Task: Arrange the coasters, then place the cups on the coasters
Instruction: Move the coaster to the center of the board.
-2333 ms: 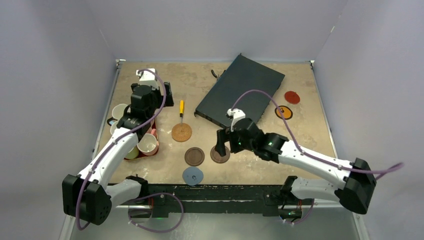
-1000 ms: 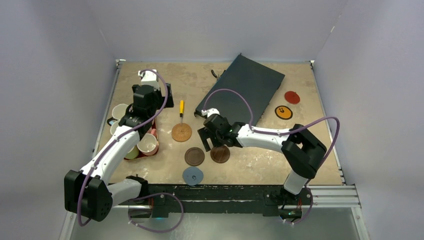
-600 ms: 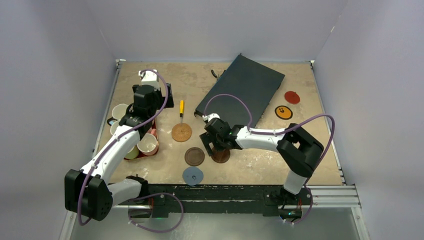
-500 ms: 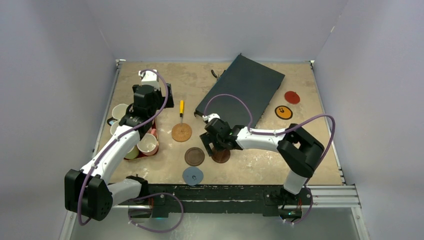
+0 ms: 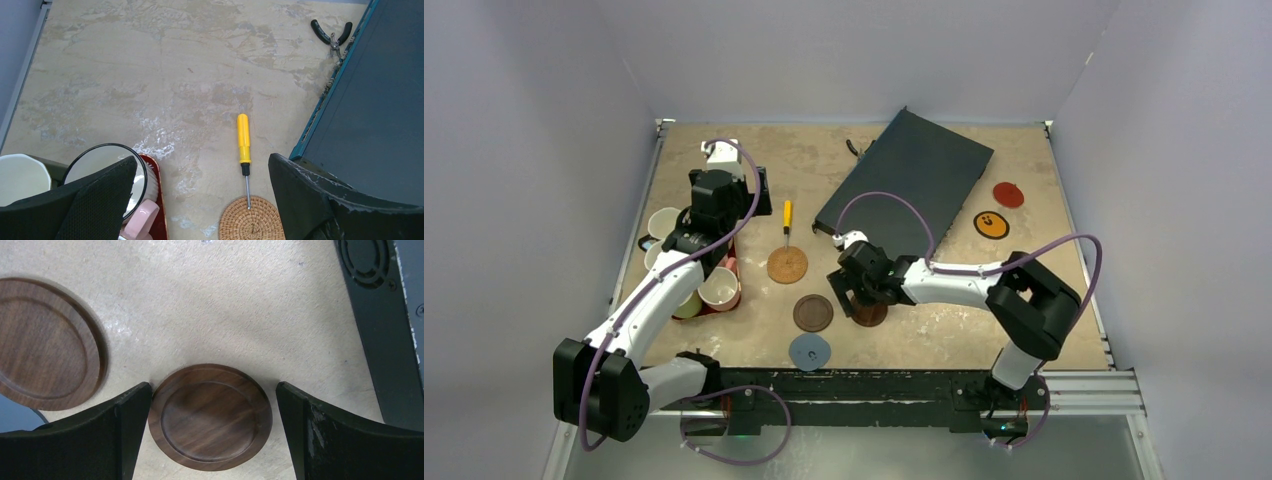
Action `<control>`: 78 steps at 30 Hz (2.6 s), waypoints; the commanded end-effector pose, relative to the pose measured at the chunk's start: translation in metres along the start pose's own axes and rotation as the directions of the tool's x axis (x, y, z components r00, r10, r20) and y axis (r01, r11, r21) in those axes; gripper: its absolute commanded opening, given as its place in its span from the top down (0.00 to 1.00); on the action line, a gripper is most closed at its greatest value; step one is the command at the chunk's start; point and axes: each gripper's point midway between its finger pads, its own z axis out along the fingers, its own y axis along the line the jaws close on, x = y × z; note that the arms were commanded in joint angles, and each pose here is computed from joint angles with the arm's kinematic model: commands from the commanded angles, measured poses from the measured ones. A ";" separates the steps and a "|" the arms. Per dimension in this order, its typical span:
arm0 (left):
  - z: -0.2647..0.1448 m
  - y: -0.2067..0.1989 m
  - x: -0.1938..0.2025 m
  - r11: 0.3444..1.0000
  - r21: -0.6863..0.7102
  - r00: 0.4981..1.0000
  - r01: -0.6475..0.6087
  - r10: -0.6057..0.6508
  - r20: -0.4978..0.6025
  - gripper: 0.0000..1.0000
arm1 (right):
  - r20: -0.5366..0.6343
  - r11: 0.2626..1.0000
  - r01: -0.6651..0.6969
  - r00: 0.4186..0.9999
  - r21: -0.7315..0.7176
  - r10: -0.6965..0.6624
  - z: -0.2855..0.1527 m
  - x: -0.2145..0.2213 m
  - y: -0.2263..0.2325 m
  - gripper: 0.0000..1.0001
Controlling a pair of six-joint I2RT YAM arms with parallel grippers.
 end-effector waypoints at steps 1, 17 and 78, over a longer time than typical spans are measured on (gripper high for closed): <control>0.000 -0.005 -0.014 1.000 0.014 0.999 0.002 -0.002 0.034 0.01 | -0.091 0.999 0.032 0.995 0.019 -0.030 -0.008 0.031 -0.004 0.03; 0.000 -0.006 -0.013 1.000 0.018 0.999 0.002 -0.003 0.032 0.01 | -0.171 0.986 -0.068 0.981 0.152 0.094 -0.026 0.068 -0.027 0.12; -0.015 -0.018 -0.032 0.995 0.096 0.996 0.030 -0.038 0.084 0.01 | -0.029 0.724 -0.613 0.757 0.318 0.653 -0.091 0.099 -0.043 0.02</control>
